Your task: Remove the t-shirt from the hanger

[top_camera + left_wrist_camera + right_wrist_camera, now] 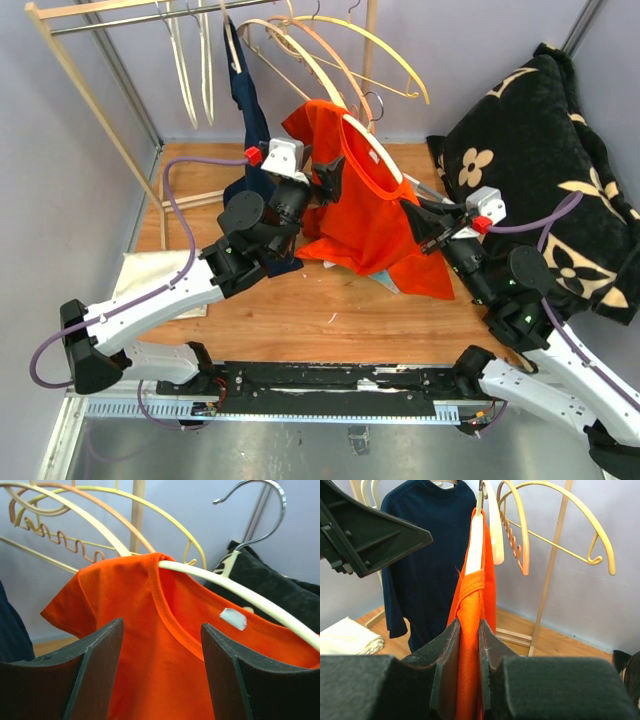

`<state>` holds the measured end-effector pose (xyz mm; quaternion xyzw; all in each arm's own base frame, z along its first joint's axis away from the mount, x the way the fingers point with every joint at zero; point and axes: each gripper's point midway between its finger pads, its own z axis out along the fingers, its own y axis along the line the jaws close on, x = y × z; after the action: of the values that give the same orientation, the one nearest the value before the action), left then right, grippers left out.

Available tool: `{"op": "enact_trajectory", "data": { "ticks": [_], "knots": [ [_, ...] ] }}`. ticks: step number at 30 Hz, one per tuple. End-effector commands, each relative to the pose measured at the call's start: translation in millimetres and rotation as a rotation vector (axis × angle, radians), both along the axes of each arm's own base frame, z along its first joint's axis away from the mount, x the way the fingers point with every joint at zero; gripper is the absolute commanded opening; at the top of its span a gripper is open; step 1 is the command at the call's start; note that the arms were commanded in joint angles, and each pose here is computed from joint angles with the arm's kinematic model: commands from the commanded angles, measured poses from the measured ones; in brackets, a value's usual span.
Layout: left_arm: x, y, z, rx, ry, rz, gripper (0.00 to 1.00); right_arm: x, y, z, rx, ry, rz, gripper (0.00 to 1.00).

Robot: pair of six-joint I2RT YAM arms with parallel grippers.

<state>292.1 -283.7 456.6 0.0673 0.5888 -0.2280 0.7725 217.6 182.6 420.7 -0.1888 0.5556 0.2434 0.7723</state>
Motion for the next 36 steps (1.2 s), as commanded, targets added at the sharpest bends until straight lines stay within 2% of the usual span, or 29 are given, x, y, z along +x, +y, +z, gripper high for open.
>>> {"op": "enact_trajectory", "data": {
  "ticks": [1, 22, 25, 26, 27, 29, 30, 36],
  "knots": [
    [6, 11, -5, -0.05, 0.004, 0.061, 0.68, -14, -4, 13, 0.093, -0.02, 0.039, 0.01],
    [54, -25, -19, -0.027, 0.05, 0.001, 0.66, -23, -13, 1, 0.062, -0.012, 0.042, 0.01],
    [58, -27, -19, -0.03, 0.043, 0.003, 0.53, -23, -13, 0, 0.058, -0.009, 0.039, 0.01],
    [60, -27, -18, -0.027, 0.042, 0.003, 0.42, -22, -13, -1, 0.056, -0.007, 0.038, 0.01],
    [61, -28, -18, -0.023, 0.042, 0.001, 0.26, -22, -14, -2, 0.058, -0.008, 0.036, 0.01],
    [60, -31, -14, -0.018, 0.031, -0.019, 0.07, -21, -14, -3, 0.055, -0.006, 0.027, 0.01],
    [57, -34, -11, -0.016, 0.016, -0.043, 0.02, -20, -15, -3, 0.054, -0.007, 0.022, 0.01],
    [18, -43, 6, -0.008, -0.095, -0.242, 0.01, -11, -15, -6, 0.042, -0.013, -0.022, 0.01]
  ]
}}
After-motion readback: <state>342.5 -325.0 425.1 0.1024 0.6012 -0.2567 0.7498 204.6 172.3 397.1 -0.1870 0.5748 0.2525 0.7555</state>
